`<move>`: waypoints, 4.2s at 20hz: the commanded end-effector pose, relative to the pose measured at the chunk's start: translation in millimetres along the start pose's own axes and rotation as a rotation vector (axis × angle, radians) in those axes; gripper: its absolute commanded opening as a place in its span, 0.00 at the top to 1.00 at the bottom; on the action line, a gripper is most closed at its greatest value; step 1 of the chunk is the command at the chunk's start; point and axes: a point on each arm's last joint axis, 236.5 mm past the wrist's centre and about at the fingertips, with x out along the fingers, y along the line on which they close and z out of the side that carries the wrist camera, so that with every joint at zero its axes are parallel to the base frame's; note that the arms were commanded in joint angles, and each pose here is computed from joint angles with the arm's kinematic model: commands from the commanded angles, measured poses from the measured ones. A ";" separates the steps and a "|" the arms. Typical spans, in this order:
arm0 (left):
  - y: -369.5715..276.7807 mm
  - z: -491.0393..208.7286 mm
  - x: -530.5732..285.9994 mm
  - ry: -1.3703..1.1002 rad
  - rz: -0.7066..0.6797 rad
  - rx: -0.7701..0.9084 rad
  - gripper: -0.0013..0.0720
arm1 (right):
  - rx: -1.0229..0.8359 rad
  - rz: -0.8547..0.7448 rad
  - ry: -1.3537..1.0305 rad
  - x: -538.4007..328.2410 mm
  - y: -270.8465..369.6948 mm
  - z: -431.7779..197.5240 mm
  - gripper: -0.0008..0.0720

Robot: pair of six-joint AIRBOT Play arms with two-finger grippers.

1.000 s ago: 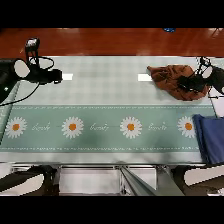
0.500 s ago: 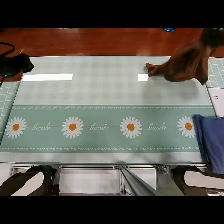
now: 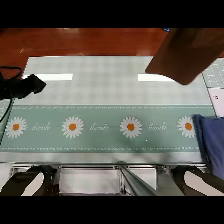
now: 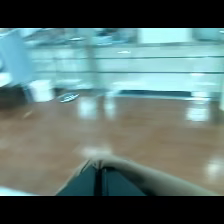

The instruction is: Fold the shirts.

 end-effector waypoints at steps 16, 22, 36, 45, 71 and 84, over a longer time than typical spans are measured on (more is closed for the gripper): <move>-0.1 -37.7 19.9 0.084 0.003 0.028 0.29 | 0.277 0.612 1.194 63.9 327.7 -522.2 0.96; 2.6 -70.8 36.3 0.176 -0.022 -0.004 0.29 | 0.354 0.637 1.173 81.7 275.4 -466.7 0.43; -129.7 -124.4 102.2 0.479 -0.568 -0.123 0.29 | 0.647 -0.262 1.105 -93.8 -45.6 -518.1 0.43; -121.2 -170.6 109.2 0.894 -0.506 0.128 0.29 | 0.762 -0.195 1.139 -107.8 -9.9 -554.1 0.43; -102.9 -121.5 153.3 0.692 -0.417 0.051 0.96 | 0.641 0.283 1.199 66.1 154.2 -563.3 0.96; -130.6 211.9 -183.2 -0.573 -0.589 0.101 0.96 | -0.001 0.097 0.208 4.0 69.4 -67.9 0.96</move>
